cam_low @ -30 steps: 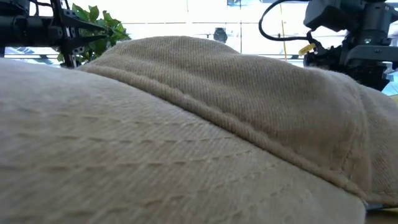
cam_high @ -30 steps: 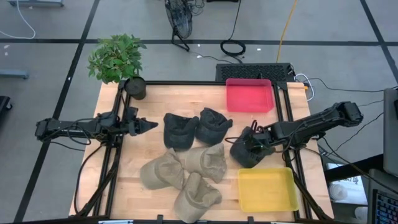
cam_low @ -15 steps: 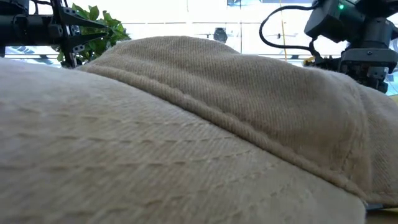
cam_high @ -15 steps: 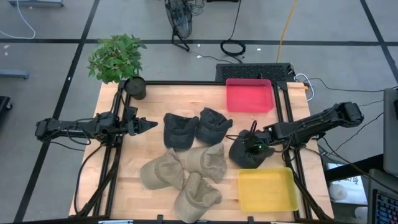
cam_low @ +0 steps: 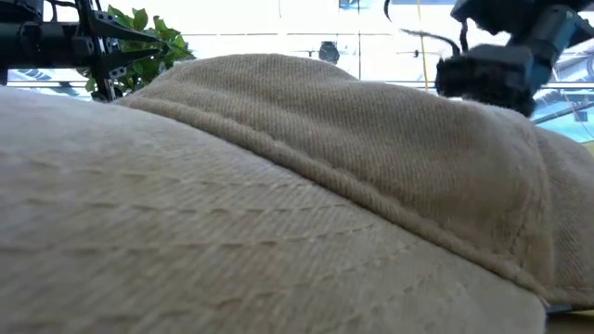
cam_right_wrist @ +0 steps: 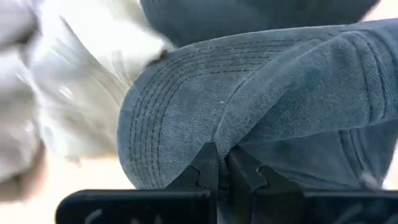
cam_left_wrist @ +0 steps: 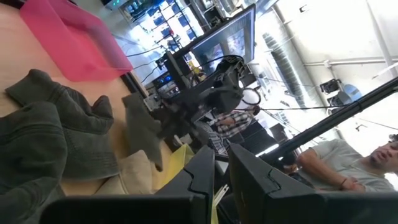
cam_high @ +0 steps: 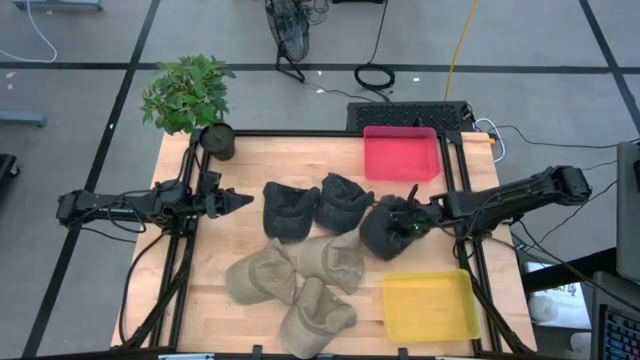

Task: Pick & Place hat
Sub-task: Put the right black cap into the red bin

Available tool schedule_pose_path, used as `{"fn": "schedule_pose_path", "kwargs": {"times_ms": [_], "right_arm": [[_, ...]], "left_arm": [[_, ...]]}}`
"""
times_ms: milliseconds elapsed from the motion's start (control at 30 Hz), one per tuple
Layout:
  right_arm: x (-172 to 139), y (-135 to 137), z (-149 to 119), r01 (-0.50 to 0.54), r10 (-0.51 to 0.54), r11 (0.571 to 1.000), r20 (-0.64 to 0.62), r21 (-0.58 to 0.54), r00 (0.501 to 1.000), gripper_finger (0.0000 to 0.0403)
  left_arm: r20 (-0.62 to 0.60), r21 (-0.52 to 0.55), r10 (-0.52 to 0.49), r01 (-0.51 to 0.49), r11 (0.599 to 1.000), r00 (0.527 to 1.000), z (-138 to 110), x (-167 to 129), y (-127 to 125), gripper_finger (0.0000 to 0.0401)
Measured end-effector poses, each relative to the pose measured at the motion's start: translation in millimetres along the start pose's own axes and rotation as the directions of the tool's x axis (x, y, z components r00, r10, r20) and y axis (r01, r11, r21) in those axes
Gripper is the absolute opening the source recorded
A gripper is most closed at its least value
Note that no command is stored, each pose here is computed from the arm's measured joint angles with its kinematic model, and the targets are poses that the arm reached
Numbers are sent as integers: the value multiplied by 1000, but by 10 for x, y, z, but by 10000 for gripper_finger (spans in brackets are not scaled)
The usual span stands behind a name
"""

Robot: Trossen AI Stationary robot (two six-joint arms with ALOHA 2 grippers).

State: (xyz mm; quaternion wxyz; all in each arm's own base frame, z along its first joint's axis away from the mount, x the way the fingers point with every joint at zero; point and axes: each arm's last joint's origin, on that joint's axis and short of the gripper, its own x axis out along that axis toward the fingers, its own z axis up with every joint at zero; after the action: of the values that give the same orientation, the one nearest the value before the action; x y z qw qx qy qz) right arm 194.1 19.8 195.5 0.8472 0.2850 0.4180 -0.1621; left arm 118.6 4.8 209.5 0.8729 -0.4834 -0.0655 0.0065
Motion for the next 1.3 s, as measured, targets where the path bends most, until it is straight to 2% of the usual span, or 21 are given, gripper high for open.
{"fn": "schedule_pose_path", "kwargs": {"times_ms": [167, 333, 433, 567, 733, 933, 1133, 1300], "right_arm": [[-245, 46, 219, -11, 4, 999, 188, 35, 982, 3], [-546, 99, 457, -54, 29, 997, 363, 61, 931, 2], [-733, 106, 583, -10, -37, 995, 444, 101, 895, 1], [-951, 89, 732, 126, -167, 985, 488, 118, 857, 1], [-1102, -7, 853, 338, -355, 934, 406, 115, 842, 1], [-1241, -139, 949, 564, -573, 818, 260, 115, 777, 0], [-1305, -209, 1086, 637, -675, 734, 148, 235, 723, 0], [-1252, -286, 1128, 691, -737, 615, -37, 379, 675, 0]], "left_arm": [[6, 10, 4, -4, 1000, 1000, 2, 0, 1, 51], [7, 13, 4, -4, 1000, 1000, 2, 0, 1, 51], [7, 16, 5, -5, 1000, 1000, 2, 0, 1, 51], [7, 21, 5, -5, 1000, 1000, 2, 0, 1, 51], [7, 33, 5, -5, 999, 1000, 2, 0, 1, 51], [7, 33, 5, -5, 999, 1000, 2, 0, 1, 51], [6, 33, 5, -5, 999, 1000, 2, 0, 1, 51], [7, 34, 4, -5, 999, 1000, 2, 0, 1, 51]]}}
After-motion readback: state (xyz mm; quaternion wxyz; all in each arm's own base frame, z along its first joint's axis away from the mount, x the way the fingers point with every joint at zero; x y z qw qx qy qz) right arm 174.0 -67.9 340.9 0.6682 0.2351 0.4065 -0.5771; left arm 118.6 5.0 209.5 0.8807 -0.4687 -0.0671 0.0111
